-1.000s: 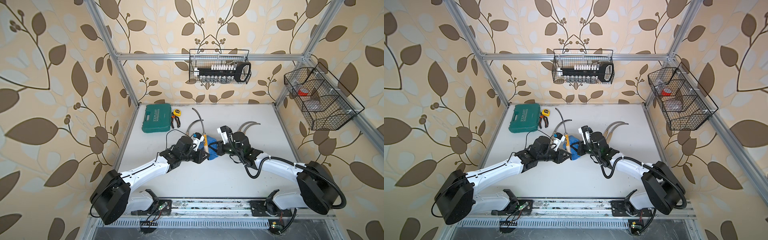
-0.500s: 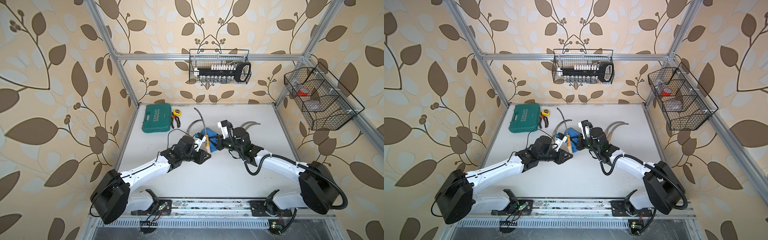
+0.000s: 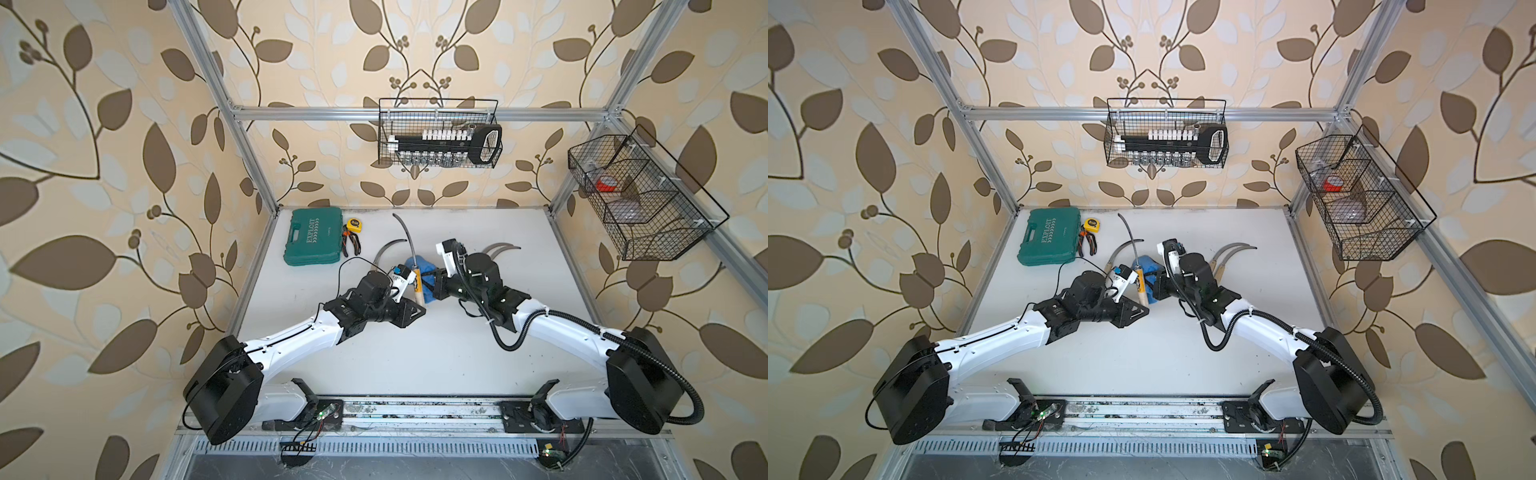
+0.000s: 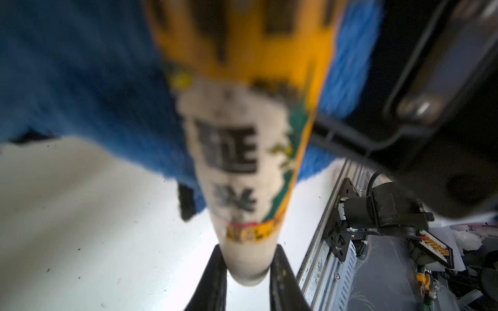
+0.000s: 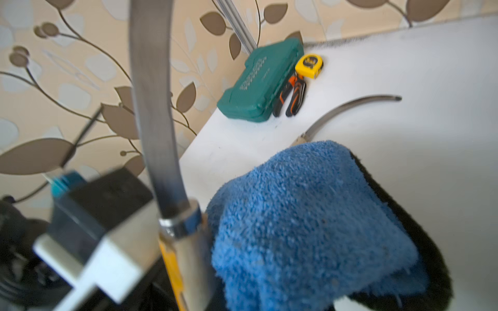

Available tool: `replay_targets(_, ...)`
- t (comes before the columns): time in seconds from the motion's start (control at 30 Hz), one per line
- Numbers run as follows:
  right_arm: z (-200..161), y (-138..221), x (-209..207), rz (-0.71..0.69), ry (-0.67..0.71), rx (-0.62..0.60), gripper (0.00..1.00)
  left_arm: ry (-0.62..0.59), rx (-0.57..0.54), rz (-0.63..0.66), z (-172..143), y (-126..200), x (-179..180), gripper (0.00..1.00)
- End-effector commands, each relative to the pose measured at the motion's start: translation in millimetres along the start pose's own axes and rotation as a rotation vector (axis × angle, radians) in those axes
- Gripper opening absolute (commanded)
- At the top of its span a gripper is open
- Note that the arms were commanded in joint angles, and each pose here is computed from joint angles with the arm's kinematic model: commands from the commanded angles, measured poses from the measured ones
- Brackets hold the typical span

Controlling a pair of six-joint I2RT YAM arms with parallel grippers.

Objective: Wipe small sickles with rags
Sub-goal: Wipe the small sickle.

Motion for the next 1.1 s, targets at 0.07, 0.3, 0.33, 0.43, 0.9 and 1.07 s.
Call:
replay_targets(0.07,18,-2,15,0.057,0.025,-0.033,0.00,-0.063,-0.041,-0.049,14,5,-16,0.00)
replay_targets(0.3,-35,6,-9,0.017,-0.013,0.017,0.00,-0.074,-0.045,-0.037,16,6,-17,0.00)
replay_targets(0.33,-43,7,-12,0.008,-0.019,0.021,0.00,-0.074,-0.045,-0.034,16,6,-16,0.00)
replay_targets(0.43,-57,9,-13,-0.010,-0.020,0.036,0.00,-0.066,-0.037,-0.031,17,3,-15,0.00)
replay_targets(0.9,-7,16,-32,-0.074,-0.036,-0.048,0.00,-0.080,0.042,0.012,-1,-5,-11,0.00)
replay_targets(1.07,-1,5,-34,-0.094,-0.046,-0.034,0.00,-0.052,0.086,0.095,-7,-13,-2,0.00)
Point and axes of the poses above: each gripper's point midway between its finger pads, its own y axis back along the fingers, its own x axis along the line the jaws close on, z = x × y, the point moved 7 cm from there along y, back along the fingers, and after that the axes turned 6 degrees about -y, right-handed, at the moved point
